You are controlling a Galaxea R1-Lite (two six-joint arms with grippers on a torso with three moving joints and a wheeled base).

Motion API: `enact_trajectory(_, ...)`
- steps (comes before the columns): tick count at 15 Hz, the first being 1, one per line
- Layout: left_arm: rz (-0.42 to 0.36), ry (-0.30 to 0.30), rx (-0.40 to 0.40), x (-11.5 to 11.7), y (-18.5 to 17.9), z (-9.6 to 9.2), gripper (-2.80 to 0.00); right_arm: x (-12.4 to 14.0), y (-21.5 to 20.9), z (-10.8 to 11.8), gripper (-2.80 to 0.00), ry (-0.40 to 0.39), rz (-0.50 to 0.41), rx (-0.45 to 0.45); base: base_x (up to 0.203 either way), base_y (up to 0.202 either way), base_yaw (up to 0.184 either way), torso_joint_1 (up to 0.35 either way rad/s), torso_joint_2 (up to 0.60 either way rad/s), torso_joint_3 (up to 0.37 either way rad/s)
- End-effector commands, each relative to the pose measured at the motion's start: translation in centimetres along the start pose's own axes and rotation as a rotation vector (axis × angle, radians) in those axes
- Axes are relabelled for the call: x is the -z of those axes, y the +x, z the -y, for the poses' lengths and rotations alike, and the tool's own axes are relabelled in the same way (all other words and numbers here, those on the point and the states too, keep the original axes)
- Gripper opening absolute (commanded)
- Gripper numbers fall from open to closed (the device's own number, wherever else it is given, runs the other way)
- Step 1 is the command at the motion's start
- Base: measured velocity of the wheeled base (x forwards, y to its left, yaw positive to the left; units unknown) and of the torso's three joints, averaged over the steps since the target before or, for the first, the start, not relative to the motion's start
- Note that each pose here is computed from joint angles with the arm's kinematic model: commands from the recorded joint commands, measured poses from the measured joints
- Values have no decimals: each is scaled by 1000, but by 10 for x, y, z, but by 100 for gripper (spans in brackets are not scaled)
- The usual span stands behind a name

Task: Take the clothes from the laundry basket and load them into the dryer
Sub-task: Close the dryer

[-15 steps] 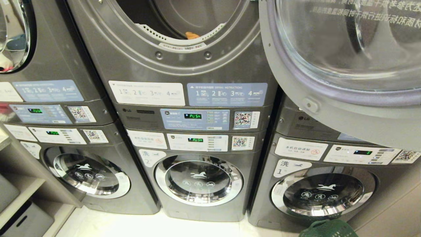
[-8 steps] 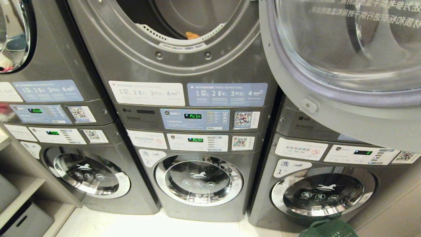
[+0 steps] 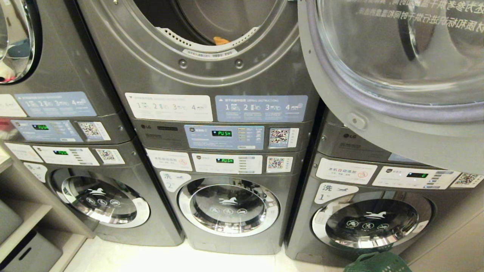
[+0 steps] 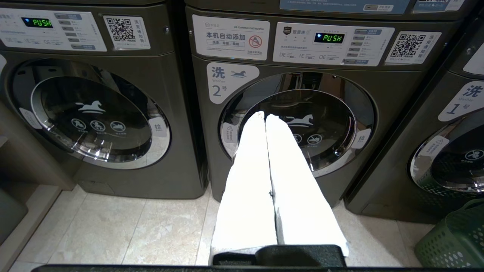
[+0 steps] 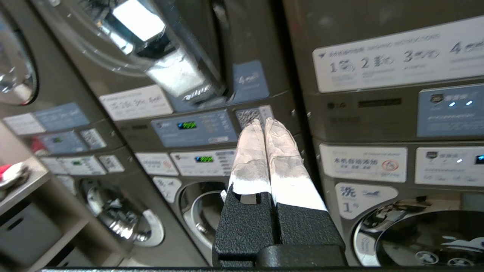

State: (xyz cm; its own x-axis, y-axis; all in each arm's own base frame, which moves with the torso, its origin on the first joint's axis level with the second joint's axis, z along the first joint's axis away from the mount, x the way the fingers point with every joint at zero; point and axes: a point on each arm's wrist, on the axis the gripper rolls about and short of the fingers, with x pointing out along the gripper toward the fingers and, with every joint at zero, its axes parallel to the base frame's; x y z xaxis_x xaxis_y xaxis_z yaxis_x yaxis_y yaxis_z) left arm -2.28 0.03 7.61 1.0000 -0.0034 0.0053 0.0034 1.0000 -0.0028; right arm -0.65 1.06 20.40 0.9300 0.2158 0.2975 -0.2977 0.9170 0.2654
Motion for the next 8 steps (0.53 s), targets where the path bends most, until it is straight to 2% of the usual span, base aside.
enact_trajectory(1, 2, 0, 0, 0, 0, 0, -280, -7, 19, 6, -280, 12, -23, 17, 0, 0, 0, 0, 0, 0)
enact_trajectory(5, 2, 0, 0, 0, 0, 0, -280, -26, 52, 14, -280, -32, 67, -17, 0, 0, 0, 0, 0, 0)
enact_trajectory(8, 2, 0, 0, 0, 0, 0, -280, -29, 56, 14, -280, -30, 78, -40, 0, 0, 0, 0, 0, 0)
